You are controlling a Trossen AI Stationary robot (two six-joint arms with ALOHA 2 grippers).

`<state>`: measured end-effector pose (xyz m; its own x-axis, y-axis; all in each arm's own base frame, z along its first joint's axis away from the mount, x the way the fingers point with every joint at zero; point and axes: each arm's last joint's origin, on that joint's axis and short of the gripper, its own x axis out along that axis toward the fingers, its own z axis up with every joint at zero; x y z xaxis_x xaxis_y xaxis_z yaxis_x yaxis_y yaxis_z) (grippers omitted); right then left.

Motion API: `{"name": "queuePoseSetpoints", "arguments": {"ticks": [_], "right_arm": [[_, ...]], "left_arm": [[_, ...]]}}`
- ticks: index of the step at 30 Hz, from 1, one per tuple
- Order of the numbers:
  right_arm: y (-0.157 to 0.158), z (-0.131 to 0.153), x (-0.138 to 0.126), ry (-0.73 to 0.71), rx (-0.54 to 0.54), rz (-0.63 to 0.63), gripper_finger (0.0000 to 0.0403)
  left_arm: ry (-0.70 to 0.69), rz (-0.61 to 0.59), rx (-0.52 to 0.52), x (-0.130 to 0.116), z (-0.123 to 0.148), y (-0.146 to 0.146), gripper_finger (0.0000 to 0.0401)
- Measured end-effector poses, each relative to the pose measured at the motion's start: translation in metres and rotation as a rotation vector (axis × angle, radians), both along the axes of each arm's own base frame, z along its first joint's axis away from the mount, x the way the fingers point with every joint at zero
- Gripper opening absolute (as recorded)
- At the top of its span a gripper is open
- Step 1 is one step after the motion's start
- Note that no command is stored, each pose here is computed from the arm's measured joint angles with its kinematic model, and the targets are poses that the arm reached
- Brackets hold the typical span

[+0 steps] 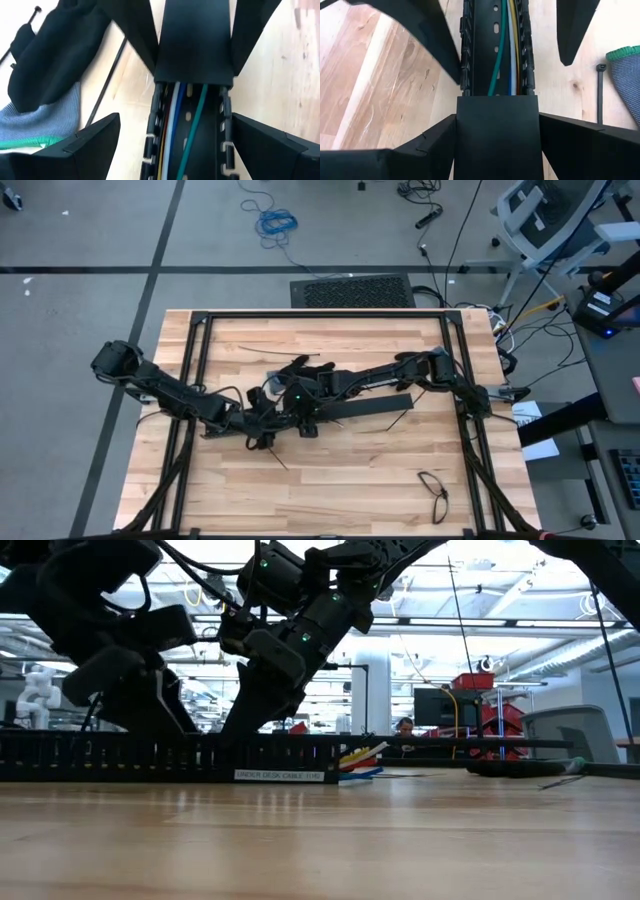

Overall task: Ziptie cables
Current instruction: Close the cable duct

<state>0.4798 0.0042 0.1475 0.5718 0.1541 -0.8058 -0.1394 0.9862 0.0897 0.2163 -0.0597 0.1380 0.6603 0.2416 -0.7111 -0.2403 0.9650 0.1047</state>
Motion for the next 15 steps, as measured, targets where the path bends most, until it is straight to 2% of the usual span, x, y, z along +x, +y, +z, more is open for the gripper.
{"name": "queuePoseSetpoints", "arguments": {"ticks": [15], "right_arm": [[-0.0033,-0.0024,-0.0009,0.017,0.011,-0.022,0.0243]], "left_arm": [[-0.038,-0.008,-0.017,-0.0012,0.0014,-0.0105,0.0363]]}}
